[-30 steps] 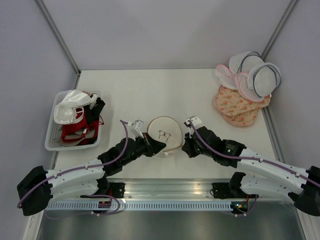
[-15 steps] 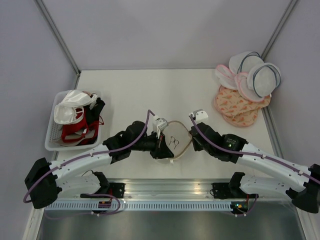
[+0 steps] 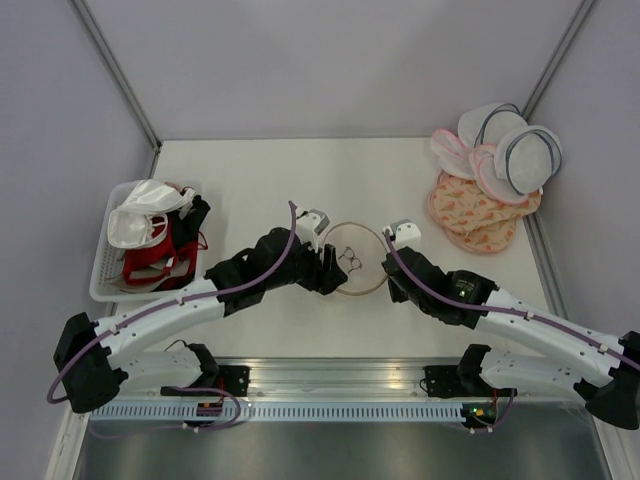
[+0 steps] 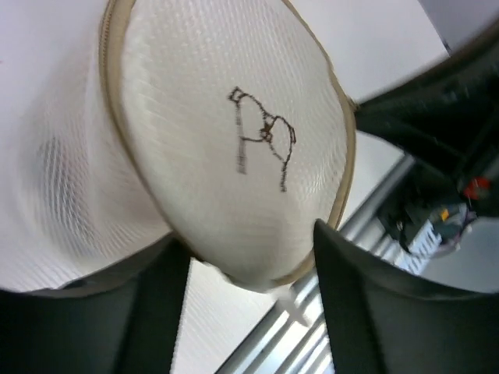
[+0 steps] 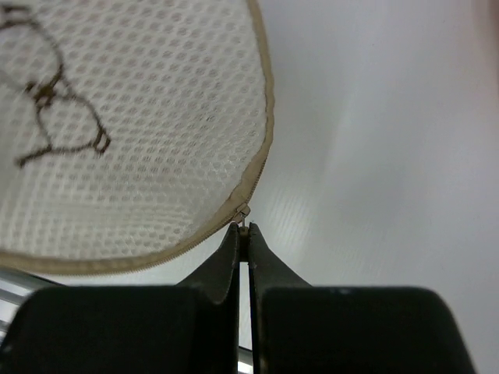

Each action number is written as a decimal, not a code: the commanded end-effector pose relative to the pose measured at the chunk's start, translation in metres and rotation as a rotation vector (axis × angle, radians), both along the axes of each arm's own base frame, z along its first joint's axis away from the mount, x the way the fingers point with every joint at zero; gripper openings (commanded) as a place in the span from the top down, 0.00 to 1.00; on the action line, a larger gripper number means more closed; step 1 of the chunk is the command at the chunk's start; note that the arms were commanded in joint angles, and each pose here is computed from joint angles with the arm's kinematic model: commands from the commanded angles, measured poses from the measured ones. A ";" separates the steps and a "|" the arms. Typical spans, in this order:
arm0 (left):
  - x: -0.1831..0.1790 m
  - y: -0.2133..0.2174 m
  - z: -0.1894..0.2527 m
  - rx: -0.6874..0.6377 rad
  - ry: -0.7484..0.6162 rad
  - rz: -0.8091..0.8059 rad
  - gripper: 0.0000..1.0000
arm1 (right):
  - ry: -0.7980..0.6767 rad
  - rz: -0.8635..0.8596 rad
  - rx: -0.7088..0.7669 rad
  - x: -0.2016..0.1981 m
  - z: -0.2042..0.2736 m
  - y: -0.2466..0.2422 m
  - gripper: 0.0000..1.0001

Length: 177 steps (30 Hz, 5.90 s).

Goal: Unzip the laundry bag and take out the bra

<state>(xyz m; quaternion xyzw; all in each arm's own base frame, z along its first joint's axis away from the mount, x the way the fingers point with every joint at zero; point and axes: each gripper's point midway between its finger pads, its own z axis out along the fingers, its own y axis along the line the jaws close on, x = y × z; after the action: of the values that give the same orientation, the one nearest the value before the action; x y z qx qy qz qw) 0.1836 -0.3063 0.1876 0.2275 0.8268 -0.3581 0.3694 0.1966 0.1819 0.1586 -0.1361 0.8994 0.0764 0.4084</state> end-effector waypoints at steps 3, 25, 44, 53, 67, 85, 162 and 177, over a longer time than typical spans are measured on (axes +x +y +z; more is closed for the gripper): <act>0.055 0.016 0.002 0.053 -0.065 0.298 0.16 | 0.010 -0.021 0.039 0.000 -0.008 0.002 1.00; -0.012 0.015 -0.010 -0.428 0.364 0.376 0.00 | 0.132 0.564 0.576 -0.057 0.029 0.134 1.00; 0.001 0.020 -0.020 -0.453 0.318 0.468 0.98 | 0.260 0.553 0.382 -0.072 -0.017 0.106 1.00; -0.008 0.034 -0.014 -0.386 0.240 0.411 0.98 | 0.165 0.038 -0.084 -0.013 -0.060 0.008 0.99; -0.003 -0.009 0.005 -0.156 0.079 0.071 0.98 | -0.045 -0.160 -0.149 0.044 -0.022 -0.002 1.00; 0.066 0.054 -0.022 -0.179 0.197 0.571 0.00 | 0.129 0.260 0.220 -0.017 -0.013 0.068 1.00; 0.025 0.030 -0.003 -0.441 0.391 0.357 0.00 | 0.055 0.433 0.428 -0.015 0.024 0.120 1.00; 0.023 0.014 -0.037 -0.476 0.440 0.389 0.68 | 0.127 0.407 0.362 -0.024 0.003 0.108 1.00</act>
<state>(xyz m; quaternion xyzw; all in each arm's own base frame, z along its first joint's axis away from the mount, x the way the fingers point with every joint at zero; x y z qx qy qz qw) 0.1980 -0.2969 0.1471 -0.0840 0.8173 -0.5043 0.2659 0.1713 0.2924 0.1552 -0.2354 0.8507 0.3306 0.3341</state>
